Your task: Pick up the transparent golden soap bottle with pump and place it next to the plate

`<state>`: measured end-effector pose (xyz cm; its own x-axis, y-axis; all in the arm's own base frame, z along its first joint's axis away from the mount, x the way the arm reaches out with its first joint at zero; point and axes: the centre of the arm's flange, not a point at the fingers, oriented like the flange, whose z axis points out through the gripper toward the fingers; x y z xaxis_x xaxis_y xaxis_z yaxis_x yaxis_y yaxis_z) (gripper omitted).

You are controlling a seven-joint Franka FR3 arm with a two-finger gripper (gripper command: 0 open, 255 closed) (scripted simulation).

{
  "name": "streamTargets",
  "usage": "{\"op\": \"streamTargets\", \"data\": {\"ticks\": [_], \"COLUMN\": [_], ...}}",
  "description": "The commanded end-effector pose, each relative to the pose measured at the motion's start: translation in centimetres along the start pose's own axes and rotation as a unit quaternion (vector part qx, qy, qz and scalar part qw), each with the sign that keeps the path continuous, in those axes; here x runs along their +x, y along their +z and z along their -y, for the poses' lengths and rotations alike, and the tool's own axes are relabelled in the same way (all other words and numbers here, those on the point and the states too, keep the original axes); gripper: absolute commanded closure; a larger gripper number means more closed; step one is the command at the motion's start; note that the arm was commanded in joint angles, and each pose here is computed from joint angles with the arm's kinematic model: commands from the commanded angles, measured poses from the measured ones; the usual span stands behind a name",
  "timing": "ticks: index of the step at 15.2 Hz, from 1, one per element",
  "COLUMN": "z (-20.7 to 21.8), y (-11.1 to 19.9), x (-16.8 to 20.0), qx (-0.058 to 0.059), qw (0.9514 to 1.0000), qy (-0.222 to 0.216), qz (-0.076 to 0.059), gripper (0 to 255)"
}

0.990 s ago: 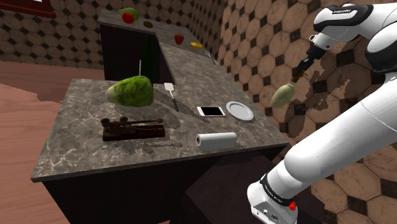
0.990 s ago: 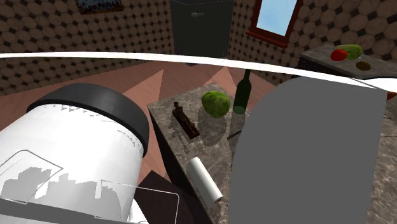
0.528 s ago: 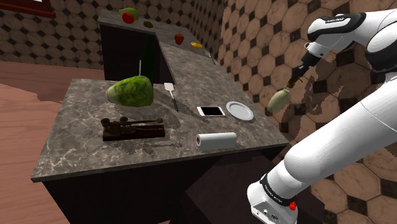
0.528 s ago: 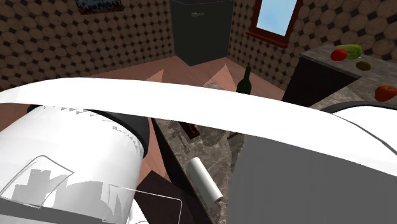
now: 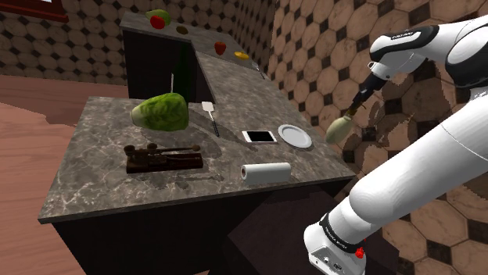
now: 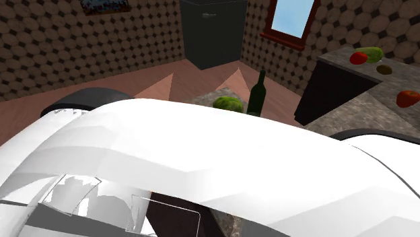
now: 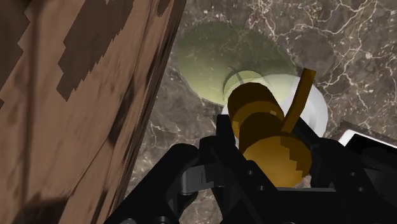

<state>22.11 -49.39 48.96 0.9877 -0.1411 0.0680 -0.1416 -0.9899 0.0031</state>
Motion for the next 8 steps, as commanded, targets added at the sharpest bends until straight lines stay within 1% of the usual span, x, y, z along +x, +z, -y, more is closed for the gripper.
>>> {"op": "streamTargets", "data": {"ticks": [1,7,8], "z": [0.1,0.1,0.1], "y": [1.1,4.2,5.1], "x": [-0.1,-0.3,-0.4], "qx": [0.000,0.000,0.000], "qw": [1.0000,1.0000,1.0000], "qy": [0.000,0.000,0.000], "qz": [0.000,0.000,0.000], "gripper": [255,255,255]}}
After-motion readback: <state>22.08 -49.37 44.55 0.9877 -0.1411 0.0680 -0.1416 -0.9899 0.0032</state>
